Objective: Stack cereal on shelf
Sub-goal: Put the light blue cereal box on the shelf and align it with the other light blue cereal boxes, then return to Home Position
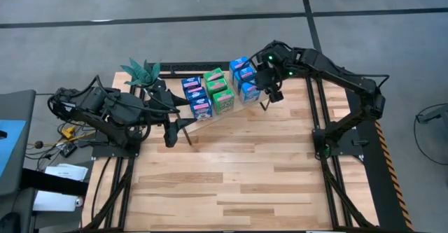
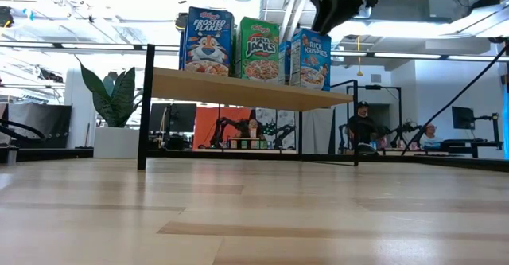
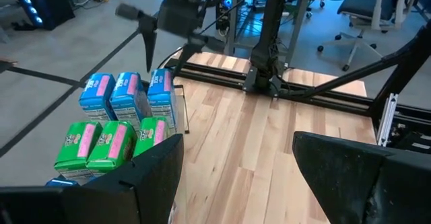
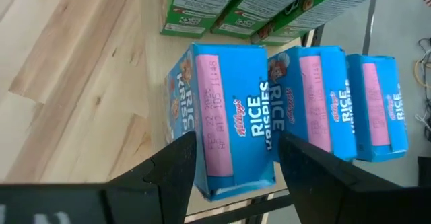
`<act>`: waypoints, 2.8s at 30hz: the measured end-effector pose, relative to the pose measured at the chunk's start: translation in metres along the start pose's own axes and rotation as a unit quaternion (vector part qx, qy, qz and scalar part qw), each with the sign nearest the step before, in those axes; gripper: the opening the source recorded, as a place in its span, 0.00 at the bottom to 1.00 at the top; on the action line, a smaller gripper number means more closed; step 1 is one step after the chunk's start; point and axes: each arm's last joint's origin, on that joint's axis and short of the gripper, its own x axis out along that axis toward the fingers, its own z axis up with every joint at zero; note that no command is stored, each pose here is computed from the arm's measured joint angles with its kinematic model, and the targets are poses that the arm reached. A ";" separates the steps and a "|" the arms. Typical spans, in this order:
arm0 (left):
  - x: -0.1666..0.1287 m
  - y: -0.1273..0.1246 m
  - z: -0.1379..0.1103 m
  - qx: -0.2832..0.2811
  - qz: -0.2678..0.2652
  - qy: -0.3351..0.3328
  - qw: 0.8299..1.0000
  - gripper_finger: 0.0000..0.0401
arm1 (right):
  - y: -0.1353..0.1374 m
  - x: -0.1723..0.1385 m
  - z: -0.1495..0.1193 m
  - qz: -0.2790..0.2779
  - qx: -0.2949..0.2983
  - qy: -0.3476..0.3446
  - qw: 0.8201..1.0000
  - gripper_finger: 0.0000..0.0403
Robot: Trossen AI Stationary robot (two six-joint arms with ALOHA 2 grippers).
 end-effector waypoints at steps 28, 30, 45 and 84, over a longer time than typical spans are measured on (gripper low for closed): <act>-0.023 0.032 0.019 0.021 -0.049 -0.062 0.997 0.67 | 0.066 -0.252 -0.024 -0.107 0.165 -0.269 0.943 0.58; -0.035 0.046 0.021 0.013 -0.064 -0.074 0.995 0.67 | 0.075 -0.254 -0.030 -0.092 0.147 -0.303 0.937 0.58; -0.077 0.104 -0.122 -0.113 -0.084 -0.176 0.974 0.67 | 0.155 -0.219 -0.104 -0.132 0.219 -0.505 0.824 0.58; 0.002 0.102 -0.328 -0.207 -0.096 -0.166 0.959 0.67 | 0.213 0.015 -0.173 -0.006 0.377 -0.500 0.779 0.58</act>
